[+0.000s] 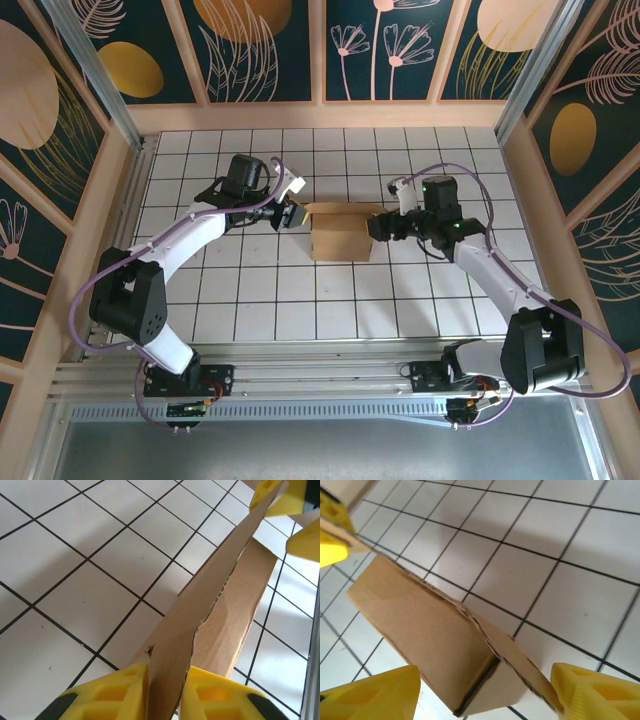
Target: Fold the paper box
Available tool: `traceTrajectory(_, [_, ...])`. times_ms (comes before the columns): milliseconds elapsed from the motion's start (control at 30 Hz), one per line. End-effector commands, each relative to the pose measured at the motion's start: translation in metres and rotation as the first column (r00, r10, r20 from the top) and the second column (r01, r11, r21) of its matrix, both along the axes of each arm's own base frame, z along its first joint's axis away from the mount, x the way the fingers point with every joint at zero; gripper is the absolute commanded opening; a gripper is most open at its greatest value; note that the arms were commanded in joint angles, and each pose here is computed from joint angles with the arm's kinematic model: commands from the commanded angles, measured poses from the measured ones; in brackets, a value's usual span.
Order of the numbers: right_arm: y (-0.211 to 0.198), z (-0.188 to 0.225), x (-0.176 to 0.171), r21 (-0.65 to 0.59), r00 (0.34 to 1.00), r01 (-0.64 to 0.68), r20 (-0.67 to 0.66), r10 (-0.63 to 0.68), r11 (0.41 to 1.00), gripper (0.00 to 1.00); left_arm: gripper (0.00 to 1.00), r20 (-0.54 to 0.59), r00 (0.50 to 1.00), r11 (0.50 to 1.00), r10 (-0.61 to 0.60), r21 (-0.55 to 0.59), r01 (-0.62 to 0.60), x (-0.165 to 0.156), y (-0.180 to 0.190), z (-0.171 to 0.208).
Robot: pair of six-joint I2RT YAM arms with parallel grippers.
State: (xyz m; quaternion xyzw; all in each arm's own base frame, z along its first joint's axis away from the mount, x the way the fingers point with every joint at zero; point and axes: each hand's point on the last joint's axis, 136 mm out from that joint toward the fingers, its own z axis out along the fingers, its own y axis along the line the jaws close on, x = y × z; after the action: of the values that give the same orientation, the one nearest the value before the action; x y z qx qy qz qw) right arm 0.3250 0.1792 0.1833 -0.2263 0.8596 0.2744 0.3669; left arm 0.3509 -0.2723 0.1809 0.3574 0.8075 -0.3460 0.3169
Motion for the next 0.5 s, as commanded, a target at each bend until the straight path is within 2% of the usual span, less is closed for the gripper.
traceTrajectory(0, [-0.013,0.025,0.004,-0.087,0.996,0.033,0.09,-0.025,0.996,0.69,0.22,0.028,1.0,1.0,-0.011,0.014,0.011,0.003,-0.002,0.007])
traceTrajectory(300, [0.003,0.033,0.004,-0.077,0.99,-0.092,0.095,0.1,0.993,0.45,0.23,0.032,0.999,1.0,-0.014,0.01,0.014,0.005,-0.003,0.011])
traceTrajectory(467, [0.005,0.029,0.006,-0.091,0.99,-0.115,0.068,0.122,0.989,0.38,0.23,0.024,1.0,1.0,-0.012,0.01,0.012,0.005,-0.003,0.009])
